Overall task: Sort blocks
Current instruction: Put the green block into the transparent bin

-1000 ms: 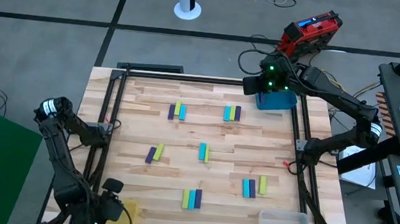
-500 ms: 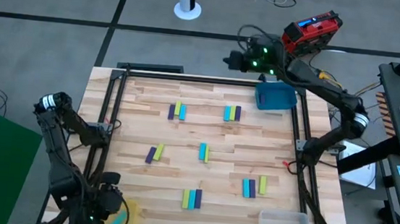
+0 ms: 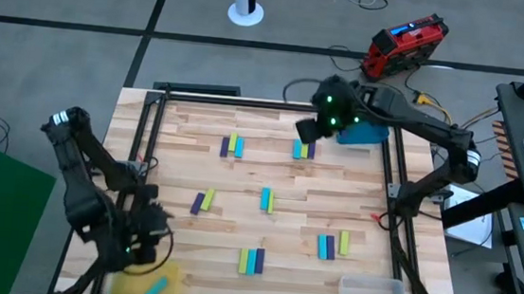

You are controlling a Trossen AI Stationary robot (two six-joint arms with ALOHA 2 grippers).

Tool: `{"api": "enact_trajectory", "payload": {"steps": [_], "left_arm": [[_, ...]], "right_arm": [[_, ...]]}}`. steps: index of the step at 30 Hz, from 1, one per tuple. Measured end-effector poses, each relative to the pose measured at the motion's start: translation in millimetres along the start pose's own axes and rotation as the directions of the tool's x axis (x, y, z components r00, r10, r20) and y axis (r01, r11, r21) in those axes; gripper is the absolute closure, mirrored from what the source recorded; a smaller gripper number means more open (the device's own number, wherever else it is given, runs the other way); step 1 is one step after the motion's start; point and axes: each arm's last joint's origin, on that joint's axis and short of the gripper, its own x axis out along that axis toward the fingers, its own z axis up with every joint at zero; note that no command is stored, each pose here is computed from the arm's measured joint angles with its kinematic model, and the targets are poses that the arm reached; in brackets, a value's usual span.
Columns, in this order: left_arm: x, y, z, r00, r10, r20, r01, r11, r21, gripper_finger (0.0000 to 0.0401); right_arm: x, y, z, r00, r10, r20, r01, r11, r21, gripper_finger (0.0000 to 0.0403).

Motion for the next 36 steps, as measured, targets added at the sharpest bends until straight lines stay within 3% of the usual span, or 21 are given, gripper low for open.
{"api": "enact_trajectory", "payload": {"steps": [7, 12, 18, 23, 29, 36], "left_arm": [[13.6, 48.6, 1.6, 0.997, 0.038, 0.074, -0.032, 0.997, -0.076, 0.0239], [27.4, 74.4, 2.5, 0.993, 0.024, 0.116, 0.002, 0.977, -0.213, 0.0239], [51.9, 92.3, 15.2, 0.996, -0.034, 0.083, 0.064, 0.916, -0.395, 0.0239], [74.9, 111.0, 24.9, 0.999, -0.038, -0.028, 0.019, 0.863, -0.505, 0.0239], [86.5, 128.9, 29.1, 0.997, -0.023, -0.074, -0.024, 0.811, -0.584, 0.0239], [90.6, 141.9, 31.6, 0.986, -0.125, -0.112, 0.017, 0.735, -0.677, 0.0239]], "right_arm": [[2.0, 10.6, -23.2, 0.993, -0.042, -0.109, 0.041, 0.999, -0.006, 0.039], [2.8, 16.1, -32.0, 0.989, -0.05, -0.14, 0.049, 0.999, -0.007, 0.039], [-0.8, 4.9, -40.1, 0.961, -0.153, -0.229, 0.155, 0.988, -0.009, 0.039], [-2.4, -10.5, -28.9, 0.956, -0.213, -0.2, 0.213, 0.977, -0.021, 0.039], [-9.9, -21.1, -31.9, 0.937, -0.252, -0.24, 0.255, 0.967, -0.019, 0.039], [-12.6, -12.0, -55.2, 0.923, -0.261, -0.284, 0.268, 0.963, -0.013, 0.039]]}}
